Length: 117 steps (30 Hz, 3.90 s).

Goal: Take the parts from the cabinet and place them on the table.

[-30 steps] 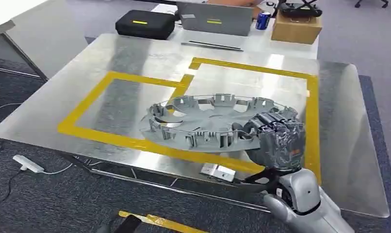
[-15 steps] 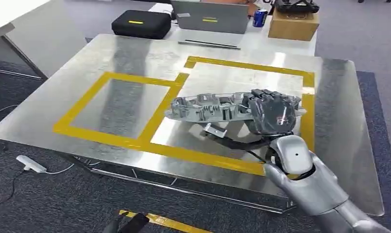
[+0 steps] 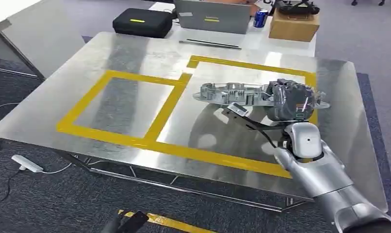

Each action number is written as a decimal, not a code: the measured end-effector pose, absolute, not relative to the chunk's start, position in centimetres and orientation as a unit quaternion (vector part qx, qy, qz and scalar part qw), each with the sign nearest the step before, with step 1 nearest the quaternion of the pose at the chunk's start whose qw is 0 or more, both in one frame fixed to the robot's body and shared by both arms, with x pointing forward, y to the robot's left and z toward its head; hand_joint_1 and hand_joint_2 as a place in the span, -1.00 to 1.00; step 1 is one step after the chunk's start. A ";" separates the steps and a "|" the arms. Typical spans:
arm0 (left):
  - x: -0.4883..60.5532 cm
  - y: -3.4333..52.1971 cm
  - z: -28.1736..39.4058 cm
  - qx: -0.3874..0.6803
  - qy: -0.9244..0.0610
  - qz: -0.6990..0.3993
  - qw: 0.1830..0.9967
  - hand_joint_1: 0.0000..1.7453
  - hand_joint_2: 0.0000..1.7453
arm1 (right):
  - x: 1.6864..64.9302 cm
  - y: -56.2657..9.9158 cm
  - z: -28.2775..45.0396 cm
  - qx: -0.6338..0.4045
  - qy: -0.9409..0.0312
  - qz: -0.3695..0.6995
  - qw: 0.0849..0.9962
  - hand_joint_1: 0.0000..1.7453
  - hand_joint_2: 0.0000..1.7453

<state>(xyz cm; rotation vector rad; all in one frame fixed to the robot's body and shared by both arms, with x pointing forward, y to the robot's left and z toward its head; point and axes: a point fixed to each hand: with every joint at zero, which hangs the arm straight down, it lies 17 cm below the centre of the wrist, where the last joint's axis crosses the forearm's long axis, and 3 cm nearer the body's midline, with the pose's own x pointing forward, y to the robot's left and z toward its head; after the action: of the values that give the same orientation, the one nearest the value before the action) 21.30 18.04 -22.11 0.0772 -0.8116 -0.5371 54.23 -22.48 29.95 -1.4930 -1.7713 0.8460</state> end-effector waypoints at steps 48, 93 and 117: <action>21.0 19.3 -22.4 0.055 -0.383 -0.246 0.889 -1.00 -1.00 | 52.6 -17.4 11.1 -0.443 -0.575 0.543 0.424 -1.00 -1.00; 18.3 23.0 -23.0 0.099 -0.384 -0.168 0.902 -1.00 -1.00 | 38.2 -25.0 33.0 -0.444 -0.818 0.272 0.244 -1.00 -1.00; 18.2 23.8 -22.9 0.133 -0.382 -0.145 0.903 -1.00 -1.00 | 29.3 -27.3 34.4 -0.328 -0.895 0.014 0.303 -1.00 -1.00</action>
<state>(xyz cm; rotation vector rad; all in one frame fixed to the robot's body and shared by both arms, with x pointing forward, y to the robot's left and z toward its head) 18.24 23.75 -22.86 0.2759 -0.7903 -0.2995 29.30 -27.28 34.45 -0.8692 -2.3717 0.0360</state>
